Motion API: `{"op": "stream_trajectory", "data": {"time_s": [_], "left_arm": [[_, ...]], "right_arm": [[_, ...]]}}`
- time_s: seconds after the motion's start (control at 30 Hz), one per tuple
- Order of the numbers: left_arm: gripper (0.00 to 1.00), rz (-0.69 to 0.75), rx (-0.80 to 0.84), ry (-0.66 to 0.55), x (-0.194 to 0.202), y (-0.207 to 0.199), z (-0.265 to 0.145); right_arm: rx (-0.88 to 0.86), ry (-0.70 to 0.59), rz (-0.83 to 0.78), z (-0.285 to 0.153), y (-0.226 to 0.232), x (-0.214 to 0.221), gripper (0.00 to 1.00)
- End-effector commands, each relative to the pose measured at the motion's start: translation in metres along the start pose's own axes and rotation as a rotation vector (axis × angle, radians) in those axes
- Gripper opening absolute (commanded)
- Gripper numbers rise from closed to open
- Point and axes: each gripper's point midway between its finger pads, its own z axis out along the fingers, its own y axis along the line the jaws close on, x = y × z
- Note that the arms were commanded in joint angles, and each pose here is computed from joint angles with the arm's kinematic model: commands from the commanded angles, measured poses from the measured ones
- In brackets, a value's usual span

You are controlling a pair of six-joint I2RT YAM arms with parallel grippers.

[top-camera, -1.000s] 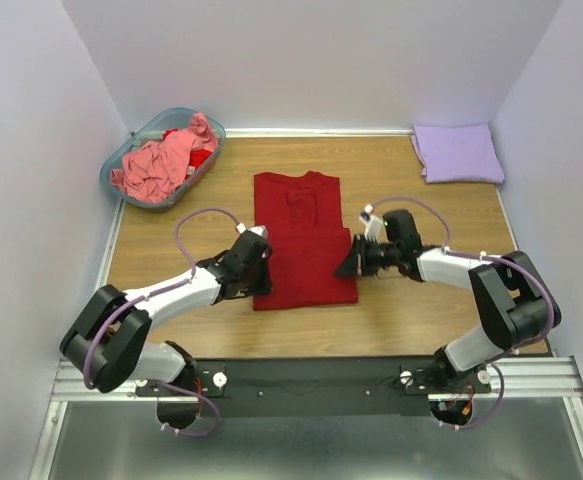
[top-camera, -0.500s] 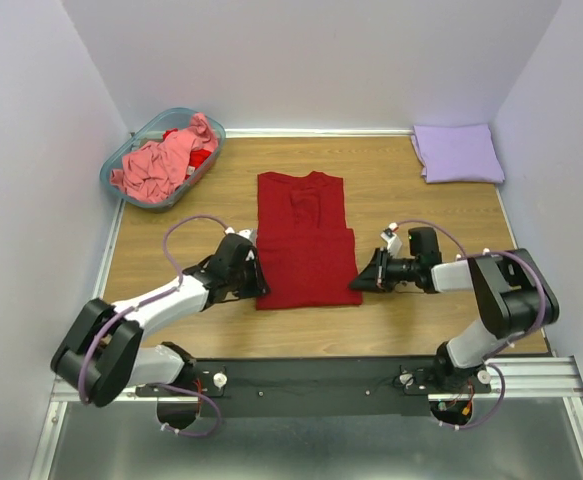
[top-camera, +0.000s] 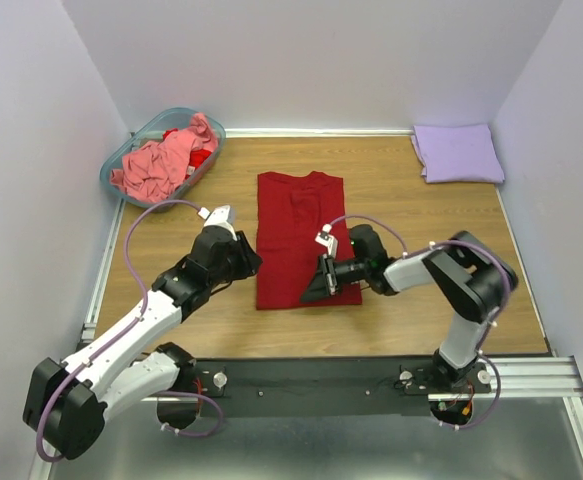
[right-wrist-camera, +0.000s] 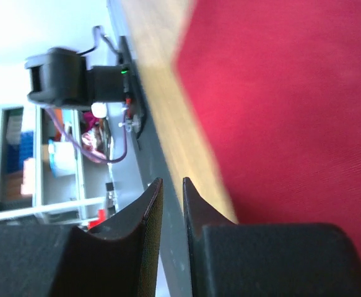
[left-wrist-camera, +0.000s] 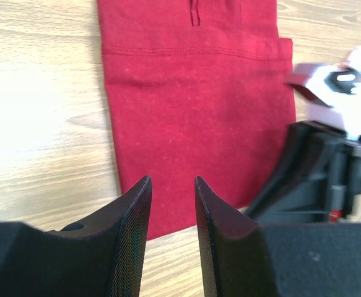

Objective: Fold and stack the t-shirts
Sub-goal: Fold the tshirt

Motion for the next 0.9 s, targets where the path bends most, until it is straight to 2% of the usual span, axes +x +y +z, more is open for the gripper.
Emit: {"op": "stream_trajectory", "data": {"time_s": [0.0, 0.1, 0.23, 0.33, 0.47, 0.57, 0.67, 0.87], "left_arm": [[0.42, -0.002, -0.057, -0.001, 0.003, 0.014, -0.002], [0.42, -0.009, -0.055, 0.012, 0.009, 0.016, -0.001], [0.45, -0.012, -0.054, 0.020, 0.012, 0.017, 0.000], [0.47, -0.008, -0.059, 0.034, 0.014, 0.018, 0.001], [0.50, -0.002, -0.063, 0.064, 0.020, 0.019, 0.004], [0.53, -0.004, -0.072, 0.086, 0.026, 0.021, 0.006], [0.61, -0.016, -0.090, 0.109, 0.032, 0.025, 0.007], [0.66, -0.023, -0.117, 0.126, 0.038, 0.030, 0.007]], "right_arm": [[0.029, 0.012, 0.092, 0.018, -0.030, 0.003, 0.25], [0.071, 0.035, 0.178, 0.023, -0.054, 0.014, 0.23], [0.129, 0.016, 0.215, 0.024, -0.065, 0.014, 0.22], [0.198, -0.009, 0.189, 0.018, -0.067, 0.009, 0.22], [0.278, -0.097, 0.044, -0.002, -0.038, -0.019, 0.23], [0.411, -0.141, 0.019, -0.022, -0.044, -0.022, 0.28], [0.563, -0.200, 0.018, -0.051, -0.049, -0.021, 0.33], [0.843, -0.226, 0.068, -0.105, -0.059, -0.001, 0.44]]}}
